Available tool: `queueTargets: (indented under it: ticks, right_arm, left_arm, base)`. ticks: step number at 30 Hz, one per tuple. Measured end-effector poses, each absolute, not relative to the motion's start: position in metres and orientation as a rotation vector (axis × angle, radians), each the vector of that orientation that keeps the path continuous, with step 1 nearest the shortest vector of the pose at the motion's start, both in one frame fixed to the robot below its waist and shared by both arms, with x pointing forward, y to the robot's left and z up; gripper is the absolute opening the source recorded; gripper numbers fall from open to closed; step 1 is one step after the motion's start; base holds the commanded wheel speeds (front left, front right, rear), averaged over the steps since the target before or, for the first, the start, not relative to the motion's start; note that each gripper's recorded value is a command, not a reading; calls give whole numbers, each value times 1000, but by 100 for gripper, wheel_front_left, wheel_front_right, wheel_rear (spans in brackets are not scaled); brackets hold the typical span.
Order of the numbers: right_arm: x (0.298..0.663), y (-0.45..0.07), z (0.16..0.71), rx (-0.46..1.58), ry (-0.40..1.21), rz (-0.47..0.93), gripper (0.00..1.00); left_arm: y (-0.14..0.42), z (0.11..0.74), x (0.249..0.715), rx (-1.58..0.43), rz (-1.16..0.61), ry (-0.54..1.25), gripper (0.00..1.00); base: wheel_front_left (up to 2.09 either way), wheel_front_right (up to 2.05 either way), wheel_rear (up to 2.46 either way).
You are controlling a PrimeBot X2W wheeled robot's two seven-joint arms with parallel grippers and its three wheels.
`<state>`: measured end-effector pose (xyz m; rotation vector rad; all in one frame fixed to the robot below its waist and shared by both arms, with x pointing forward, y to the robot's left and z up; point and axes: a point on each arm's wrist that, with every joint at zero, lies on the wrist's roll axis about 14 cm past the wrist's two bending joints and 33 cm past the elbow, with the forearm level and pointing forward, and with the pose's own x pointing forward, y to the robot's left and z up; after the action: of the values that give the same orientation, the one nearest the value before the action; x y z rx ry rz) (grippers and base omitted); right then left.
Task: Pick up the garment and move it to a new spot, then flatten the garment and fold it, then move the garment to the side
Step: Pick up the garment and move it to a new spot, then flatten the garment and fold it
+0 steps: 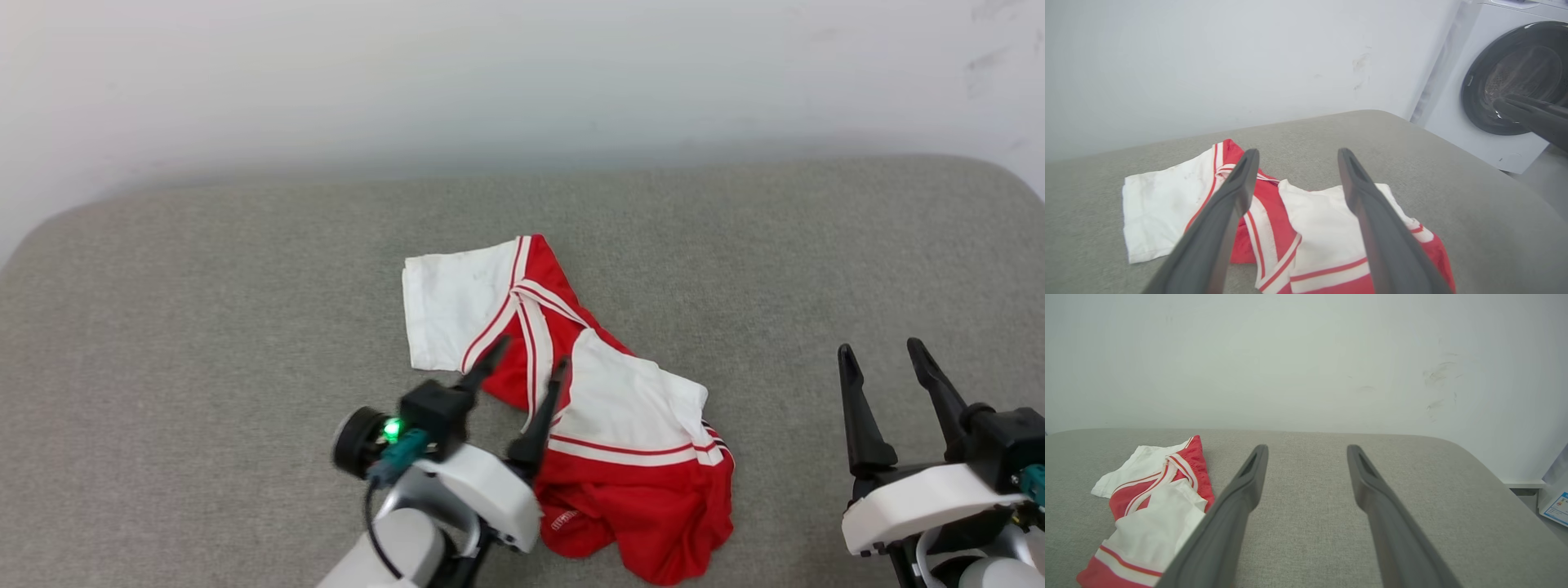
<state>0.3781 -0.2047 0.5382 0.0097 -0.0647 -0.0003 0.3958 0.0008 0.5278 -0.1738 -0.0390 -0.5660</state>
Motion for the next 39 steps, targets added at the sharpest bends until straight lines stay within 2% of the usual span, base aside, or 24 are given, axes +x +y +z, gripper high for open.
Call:
queueTargets:
  ticks: [10,16,33,39]
  right_arm:
    - [367,-188,550,23,-83,48,100]
    - [362,-186,550,26,-74,57,100]
    - [352,-183,550,22,-61,66,100]
    - [356,-194,524,52,48,35,100]
  left_arm:
    - [111,546,395,-148,-223,-130,100]
    - [149,549,384,-131,-122,-154,100]
    - [161,539,365,-111,-104,-136,100]
    - [165,540,364,-116,-89,-143,100]
  base:
    - [0,0,0]
    - [0,0,0]
    - [0,0,0]
    - [0,0,0]
